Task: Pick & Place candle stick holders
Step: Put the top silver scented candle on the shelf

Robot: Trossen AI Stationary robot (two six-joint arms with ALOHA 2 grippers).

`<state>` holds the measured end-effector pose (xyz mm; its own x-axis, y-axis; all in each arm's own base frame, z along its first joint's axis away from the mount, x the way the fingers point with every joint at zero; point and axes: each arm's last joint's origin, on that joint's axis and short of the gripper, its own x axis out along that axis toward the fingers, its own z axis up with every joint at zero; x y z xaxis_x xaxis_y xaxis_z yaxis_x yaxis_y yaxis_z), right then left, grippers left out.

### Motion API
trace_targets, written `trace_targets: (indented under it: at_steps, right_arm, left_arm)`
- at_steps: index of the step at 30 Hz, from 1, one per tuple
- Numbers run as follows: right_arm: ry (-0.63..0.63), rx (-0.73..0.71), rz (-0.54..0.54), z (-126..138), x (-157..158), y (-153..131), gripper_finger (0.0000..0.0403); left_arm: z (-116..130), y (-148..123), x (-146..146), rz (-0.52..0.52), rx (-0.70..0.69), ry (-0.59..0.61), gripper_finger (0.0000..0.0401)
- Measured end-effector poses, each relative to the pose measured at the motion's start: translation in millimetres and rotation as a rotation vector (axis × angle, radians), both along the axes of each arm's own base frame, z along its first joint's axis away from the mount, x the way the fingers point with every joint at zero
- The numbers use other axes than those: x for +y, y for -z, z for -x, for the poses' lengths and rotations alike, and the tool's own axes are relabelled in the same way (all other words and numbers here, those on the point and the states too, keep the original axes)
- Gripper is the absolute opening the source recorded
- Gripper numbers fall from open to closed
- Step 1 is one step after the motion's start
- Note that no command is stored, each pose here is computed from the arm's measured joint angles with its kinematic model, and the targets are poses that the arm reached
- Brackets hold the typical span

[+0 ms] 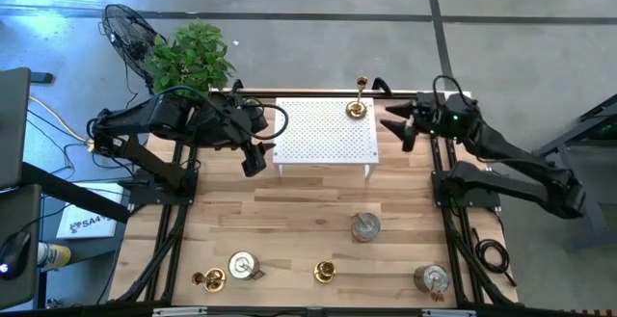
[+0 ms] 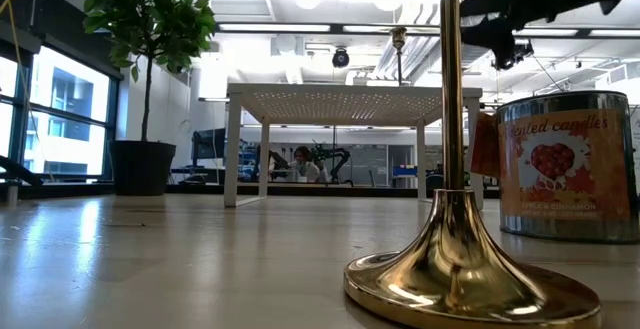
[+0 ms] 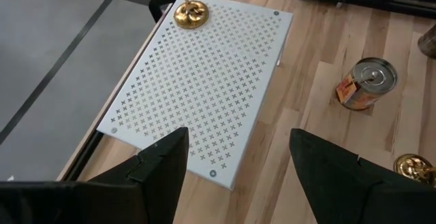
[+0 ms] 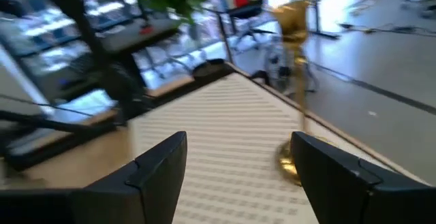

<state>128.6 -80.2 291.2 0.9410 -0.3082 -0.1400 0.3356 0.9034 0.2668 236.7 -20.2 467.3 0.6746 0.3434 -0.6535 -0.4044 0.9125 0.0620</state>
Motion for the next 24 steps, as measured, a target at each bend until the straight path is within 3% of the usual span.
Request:
trace_targets:
  at_steps: [24]
  right_arm:
    - [-0.121, -0.005, -0.048, -7, 40, -1, 0.0257]
  left_arm:
    - [-18, 12, -5, 0.081, 0.054, 0.043, 0.025]
